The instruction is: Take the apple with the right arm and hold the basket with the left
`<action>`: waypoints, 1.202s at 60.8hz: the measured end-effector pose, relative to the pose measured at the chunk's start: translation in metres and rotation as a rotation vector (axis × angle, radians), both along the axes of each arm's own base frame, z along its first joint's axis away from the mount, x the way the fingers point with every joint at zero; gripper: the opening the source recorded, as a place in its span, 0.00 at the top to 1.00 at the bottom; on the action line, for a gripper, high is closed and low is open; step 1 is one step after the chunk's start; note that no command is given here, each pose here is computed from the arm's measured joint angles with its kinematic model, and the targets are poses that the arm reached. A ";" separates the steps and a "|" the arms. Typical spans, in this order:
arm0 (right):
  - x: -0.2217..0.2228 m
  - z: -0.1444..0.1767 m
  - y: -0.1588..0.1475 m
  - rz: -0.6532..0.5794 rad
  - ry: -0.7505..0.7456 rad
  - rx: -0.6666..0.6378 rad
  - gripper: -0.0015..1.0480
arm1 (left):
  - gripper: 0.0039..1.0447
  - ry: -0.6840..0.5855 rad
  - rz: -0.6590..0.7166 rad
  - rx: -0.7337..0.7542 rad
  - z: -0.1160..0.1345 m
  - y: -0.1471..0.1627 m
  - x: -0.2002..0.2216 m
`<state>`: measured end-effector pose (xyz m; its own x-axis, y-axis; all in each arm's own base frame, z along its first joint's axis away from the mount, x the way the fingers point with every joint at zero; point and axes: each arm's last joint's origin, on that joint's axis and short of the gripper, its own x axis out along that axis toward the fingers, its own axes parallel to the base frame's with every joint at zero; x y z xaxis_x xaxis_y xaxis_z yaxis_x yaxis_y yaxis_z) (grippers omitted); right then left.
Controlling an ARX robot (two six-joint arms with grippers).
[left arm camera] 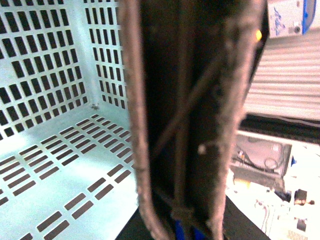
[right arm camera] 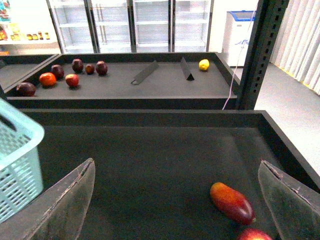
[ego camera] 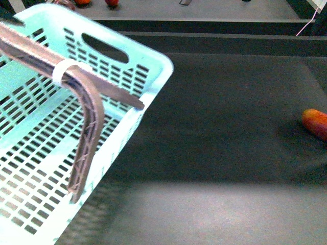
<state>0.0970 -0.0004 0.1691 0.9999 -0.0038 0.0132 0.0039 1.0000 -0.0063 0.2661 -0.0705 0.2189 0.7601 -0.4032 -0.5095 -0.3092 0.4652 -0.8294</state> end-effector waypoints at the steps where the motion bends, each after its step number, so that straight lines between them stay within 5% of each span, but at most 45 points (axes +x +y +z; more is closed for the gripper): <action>1: 0.000 0.000 0.000 0.000 0.000 0.000 0.09 | 0.94 -0.006 -0.019 -0.001 0.003 -0.005 0.000; 15: 0.000 0.000 0.000 0.000 0.000 0.000 0.09 | 0.94 -0.096 -0.217 -0.032 0.037 -0.060 -0.006; 35: 0.000 0.000 0.000 0.000 0.000 0.000 0.09 | 0.94 -0.147 -0.367 -0.034 0.047 -0.106 -0.024; 69: 0.000 0.000 0.000 0.000 0.000 0.000 0.09 | 0.94 -0.149 -0.375 -0.023 0.046 -0.109 -0.027; 73: 0.000 -0.001 0.000 -0.094 0.157 0.055 0.09 | 0.94 -0.149 -0.376 -0.023 0.046 -0.109 -0.027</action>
